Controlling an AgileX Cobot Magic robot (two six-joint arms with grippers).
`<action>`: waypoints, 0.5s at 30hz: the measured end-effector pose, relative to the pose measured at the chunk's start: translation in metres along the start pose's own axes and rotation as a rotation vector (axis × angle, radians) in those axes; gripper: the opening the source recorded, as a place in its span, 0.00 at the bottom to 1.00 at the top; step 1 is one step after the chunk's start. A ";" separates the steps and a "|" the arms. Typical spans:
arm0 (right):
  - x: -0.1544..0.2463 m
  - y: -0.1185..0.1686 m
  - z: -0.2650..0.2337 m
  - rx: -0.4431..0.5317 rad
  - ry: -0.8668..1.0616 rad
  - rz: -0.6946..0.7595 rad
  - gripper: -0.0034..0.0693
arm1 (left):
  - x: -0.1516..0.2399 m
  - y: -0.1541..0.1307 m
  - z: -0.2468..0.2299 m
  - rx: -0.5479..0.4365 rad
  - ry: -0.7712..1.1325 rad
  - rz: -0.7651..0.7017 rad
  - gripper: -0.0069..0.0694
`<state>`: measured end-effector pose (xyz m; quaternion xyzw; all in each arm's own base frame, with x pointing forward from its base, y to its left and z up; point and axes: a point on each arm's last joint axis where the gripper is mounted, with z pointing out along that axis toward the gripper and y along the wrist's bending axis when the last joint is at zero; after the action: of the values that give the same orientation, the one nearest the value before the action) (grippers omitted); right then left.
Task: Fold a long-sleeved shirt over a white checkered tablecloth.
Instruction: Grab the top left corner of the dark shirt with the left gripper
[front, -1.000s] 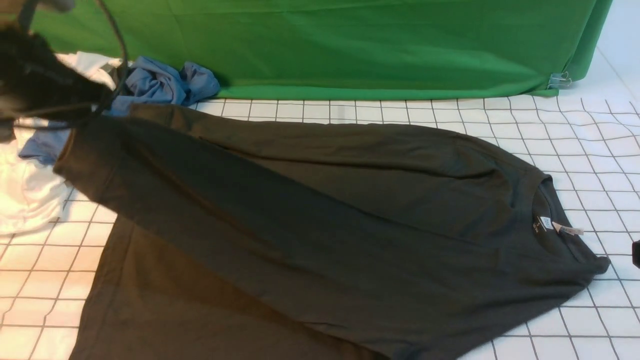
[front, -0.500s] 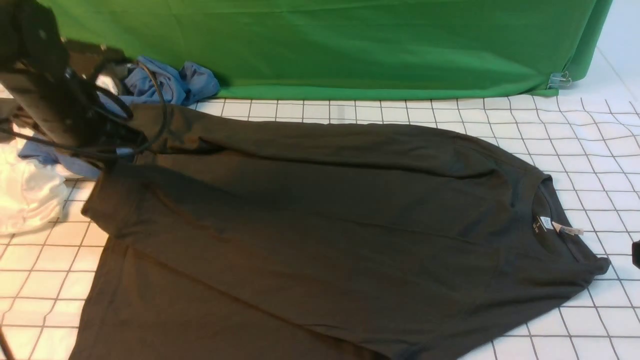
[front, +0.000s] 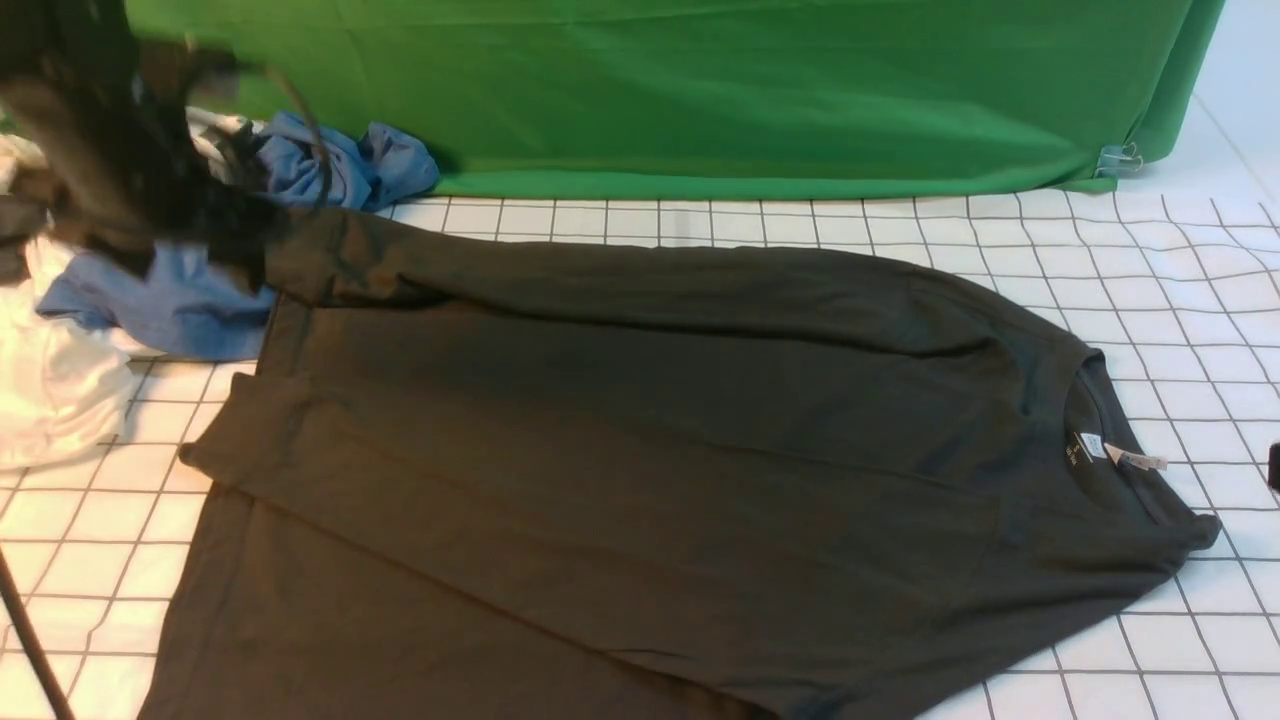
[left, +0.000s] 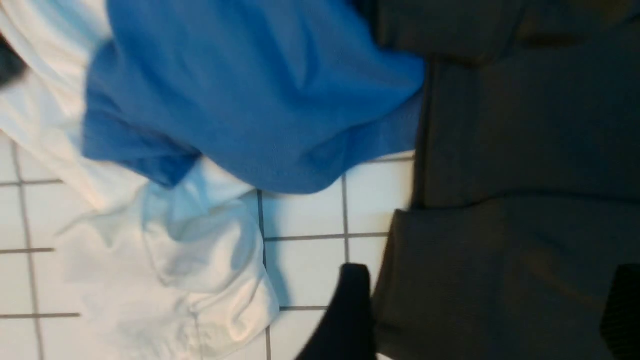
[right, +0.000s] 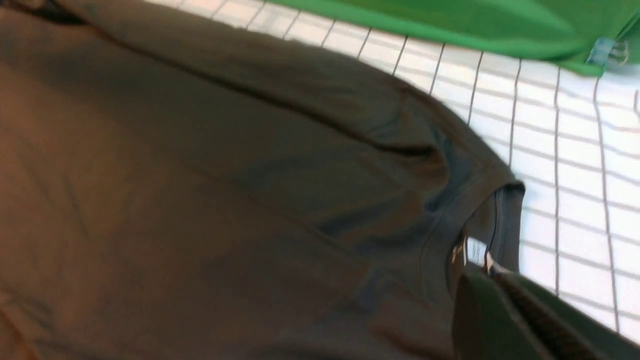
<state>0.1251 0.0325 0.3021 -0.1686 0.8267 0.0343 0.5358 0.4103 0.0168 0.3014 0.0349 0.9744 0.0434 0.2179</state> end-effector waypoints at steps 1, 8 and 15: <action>-0.001 0.000 0.001 0.004 -0.014 -0.001 0.14 | -0.008 -0.003 -0.016 0.006 -0.023 0.002 0.89; -0.004 -0.001 0.004 0.012 -0.040 -0.006 0.14 | -0.038 -0.005 -0.053 0.005 -0.218 -0.023 0.89; -0.006 -0.002 0.004 0.018 -0.061 -0.009 0.15 | -0.043 0.003 0.002 0.028 -0.140 -0.061 0.82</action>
<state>0.1311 0.0332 0.3065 -0.1665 0.8094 0.0295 0.5623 0.4496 0.0158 0.3181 0.0111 0.9578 0.0207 0.2864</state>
